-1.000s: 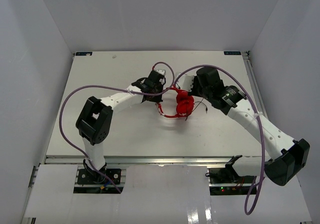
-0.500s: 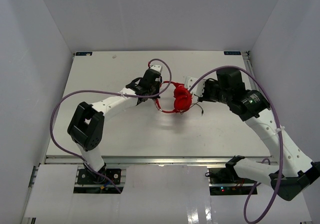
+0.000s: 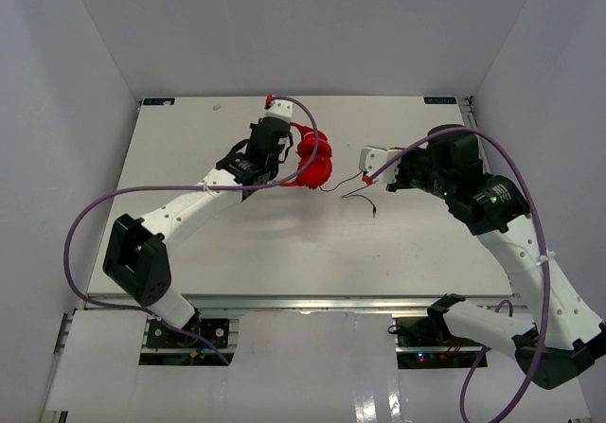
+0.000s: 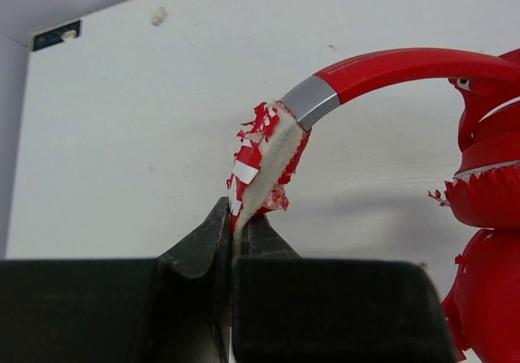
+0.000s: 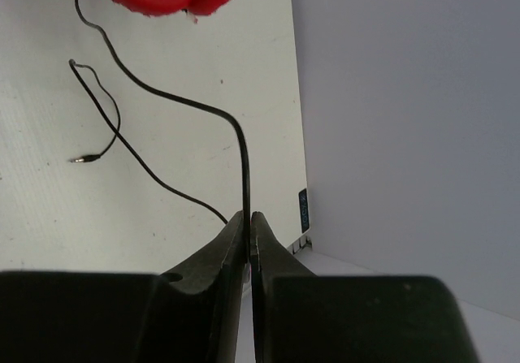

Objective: Wrap the headphones

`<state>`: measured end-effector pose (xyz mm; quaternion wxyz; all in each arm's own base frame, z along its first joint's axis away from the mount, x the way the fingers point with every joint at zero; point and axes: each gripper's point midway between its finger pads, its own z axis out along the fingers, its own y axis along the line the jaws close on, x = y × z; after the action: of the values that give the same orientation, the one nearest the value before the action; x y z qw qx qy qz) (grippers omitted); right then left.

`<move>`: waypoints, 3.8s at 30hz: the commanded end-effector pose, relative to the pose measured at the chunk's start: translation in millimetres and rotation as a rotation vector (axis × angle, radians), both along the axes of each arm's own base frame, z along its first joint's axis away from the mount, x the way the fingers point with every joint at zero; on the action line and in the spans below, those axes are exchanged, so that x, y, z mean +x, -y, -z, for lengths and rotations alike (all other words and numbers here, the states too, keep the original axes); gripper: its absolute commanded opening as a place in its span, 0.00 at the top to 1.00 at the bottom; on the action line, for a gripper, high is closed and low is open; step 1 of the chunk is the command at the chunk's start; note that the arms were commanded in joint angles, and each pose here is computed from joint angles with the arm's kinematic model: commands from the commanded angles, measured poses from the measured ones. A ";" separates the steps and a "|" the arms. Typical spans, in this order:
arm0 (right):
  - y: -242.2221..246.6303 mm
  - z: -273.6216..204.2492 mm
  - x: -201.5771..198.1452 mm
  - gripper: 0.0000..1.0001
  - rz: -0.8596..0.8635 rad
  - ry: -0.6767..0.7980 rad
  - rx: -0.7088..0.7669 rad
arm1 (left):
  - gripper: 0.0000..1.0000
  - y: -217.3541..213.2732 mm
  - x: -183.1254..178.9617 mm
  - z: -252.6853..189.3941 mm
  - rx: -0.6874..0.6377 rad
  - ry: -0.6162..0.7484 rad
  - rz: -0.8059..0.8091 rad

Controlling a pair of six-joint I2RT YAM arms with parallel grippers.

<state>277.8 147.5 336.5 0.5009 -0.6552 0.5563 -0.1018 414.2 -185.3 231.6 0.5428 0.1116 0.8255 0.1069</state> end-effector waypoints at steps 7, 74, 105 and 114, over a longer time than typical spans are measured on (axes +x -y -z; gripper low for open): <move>28.5 -44.3 20.9 0.89 0.130 0.224 -0.055 | 1.00 -74.6 -30.9 -149.0 0.017 0.402 -0.209; -34.4 48.7 63.1 0.89 -0.018 -0.458 0.572 | 1.00 127.4 -155.4 -94.5 -0.556 0.059 0.760; -82.0 82.7 14.2 0.55 -0.361 -1.031 0.931 | 1.00 143.8 -134.6 -260.5 -0.816 0.281 0.722; -82.0 96.9 -3.6 0.55 -0.351 -1.039 0.927 | 1.00 92.2 -105.9 -306.7 -0.890 0.455 0.413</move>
<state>283.9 229.8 223.9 0.3820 -0.3964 0.6201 0.5589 305.5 -317.5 472.8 0.6572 0.1191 0.6663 -0.3318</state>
